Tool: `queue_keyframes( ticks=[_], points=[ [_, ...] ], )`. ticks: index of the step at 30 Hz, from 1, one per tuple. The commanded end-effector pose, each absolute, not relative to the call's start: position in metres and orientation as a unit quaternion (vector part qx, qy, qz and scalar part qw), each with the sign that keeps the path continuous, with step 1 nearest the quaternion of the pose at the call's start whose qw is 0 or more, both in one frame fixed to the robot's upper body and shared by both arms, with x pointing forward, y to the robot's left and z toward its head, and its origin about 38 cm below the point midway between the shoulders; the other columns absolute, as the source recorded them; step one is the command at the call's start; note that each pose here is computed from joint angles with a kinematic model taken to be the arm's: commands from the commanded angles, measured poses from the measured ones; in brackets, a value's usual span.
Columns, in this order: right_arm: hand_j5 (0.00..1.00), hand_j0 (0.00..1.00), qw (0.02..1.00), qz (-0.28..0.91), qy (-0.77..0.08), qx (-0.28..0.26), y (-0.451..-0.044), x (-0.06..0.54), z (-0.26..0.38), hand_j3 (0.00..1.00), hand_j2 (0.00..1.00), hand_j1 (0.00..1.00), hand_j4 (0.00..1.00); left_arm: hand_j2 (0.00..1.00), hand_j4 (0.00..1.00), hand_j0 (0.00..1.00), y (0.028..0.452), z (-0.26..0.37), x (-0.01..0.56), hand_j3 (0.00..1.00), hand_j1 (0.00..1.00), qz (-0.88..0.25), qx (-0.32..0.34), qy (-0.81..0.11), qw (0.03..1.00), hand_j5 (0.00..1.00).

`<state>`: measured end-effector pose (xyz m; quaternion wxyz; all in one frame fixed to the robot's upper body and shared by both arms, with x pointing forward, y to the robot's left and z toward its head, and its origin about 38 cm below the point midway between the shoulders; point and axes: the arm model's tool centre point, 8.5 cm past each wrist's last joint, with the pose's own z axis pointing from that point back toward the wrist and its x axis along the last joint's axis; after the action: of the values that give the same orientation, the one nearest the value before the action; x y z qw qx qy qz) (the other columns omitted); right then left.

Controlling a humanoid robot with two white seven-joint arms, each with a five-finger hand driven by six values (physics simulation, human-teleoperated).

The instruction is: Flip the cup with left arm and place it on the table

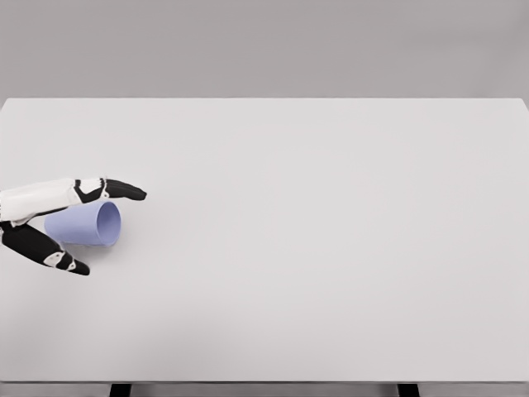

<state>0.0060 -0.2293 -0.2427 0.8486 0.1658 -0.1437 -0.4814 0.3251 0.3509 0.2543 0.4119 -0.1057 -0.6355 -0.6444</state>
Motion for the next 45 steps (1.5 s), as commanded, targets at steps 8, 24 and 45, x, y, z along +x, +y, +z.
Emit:
queue_keyframes(
  ticks=[8,24,45],
  points=[
    [1.00,1.00,0.849,-0.481,-0.144,0.166,-0.229,0.007,-0.243,1.00,1.00,1.00,1.00,1.00,1.00,1.00,0.365,0.255,0.343,1.00,1.00,-0.567,-0.086,-0.629,0.525,1.00],
    [1.00,1.00,0.849,-0.481,-0.144,0.166,-0.229,0.006,-0.243,1.00,1.00,1.00,1.00,1.00,1.00,1.00,0.365,0.227,0.348,1.00,1.00,-0.613,-0.016,-0.569,0.547,1.00],
    [1.00,1.00,0.849,-0.481,-0.143,0.166,-0.229,0.006,-0.243,1.00,1.00,1.00,1.00,1.00,1.00,1.00,0.388,0.209,0.358,1.00,1.00,-0.595,0.018,-0.553,0.584,1.00]
  ],
)
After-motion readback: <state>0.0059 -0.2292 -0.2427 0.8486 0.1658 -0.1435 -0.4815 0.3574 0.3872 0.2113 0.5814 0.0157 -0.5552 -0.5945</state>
